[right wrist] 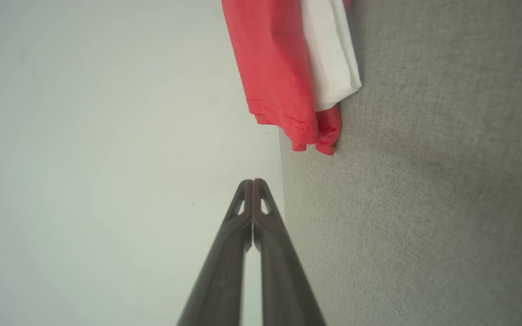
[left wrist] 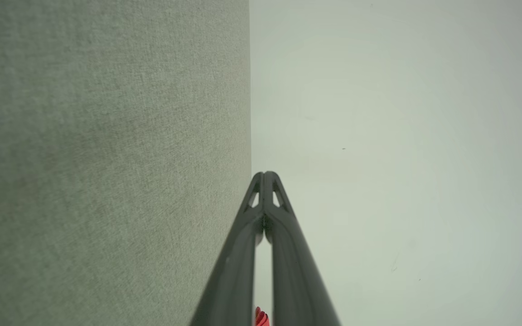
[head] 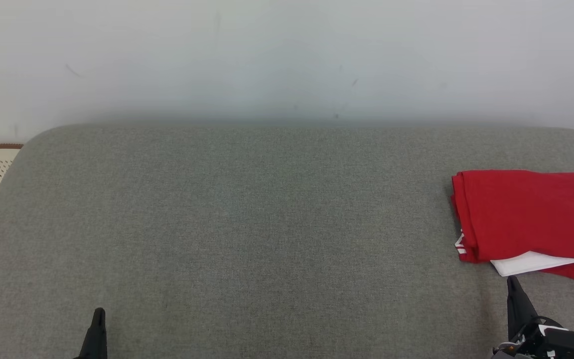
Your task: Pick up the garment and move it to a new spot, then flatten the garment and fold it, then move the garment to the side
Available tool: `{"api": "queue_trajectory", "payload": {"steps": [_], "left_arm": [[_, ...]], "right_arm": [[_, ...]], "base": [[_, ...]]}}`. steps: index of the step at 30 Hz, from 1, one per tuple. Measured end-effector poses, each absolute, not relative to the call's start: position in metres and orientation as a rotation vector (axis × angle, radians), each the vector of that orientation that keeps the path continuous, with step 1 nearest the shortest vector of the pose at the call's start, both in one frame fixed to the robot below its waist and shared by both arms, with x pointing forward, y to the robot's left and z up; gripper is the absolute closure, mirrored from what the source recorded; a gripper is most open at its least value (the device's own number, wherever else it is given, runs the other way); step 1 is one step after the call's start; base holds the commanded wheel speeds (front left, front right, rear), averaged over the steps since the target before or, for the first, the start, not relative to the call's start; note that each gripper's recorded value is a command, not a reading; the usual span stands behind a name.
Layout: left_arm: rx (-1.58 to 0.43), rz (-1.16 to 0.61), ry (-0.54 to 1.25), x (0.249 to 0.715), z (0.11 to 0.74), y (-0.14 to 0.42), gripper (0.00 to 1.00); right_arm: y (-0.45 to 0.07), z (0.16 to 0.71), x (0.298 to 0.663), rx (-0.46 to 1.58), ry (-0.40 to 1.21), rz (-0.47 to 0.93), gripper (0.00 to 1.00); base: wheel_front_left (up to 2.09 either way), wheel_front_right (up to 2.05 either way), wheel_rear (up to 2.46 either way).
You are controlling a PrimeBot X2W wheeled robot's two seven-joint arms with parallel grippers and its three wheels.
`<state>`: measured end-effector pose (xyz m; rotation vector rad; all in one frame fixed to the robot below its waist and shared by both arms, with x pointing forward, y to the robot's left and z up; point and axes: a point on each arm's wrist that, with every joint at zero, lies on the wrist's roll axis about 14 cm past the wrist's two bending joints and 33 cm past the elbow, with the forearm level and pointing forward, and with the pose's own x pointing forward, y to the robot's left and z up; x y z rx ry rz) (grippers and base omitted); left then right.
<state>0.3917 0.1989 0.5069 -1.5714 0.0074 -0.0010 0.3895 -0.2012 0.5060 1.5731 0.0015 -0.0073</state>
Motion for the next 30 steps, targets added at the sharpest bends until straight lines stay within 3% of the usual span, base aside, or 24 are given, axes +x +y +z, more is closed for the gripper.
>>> {"api": "queue_trajectory", "payload": {"steps": [30], "left_arm": [[-1.575, -0.001, 0.007, 0.3917, 0.507, 0.199, 1.0]], "right_arm": [[-0.2011, 0.506, 0.3896, 1.573, 0.002, -0.007, 1.0]], "base": [[0.0, 0.0, 0.0]]}}
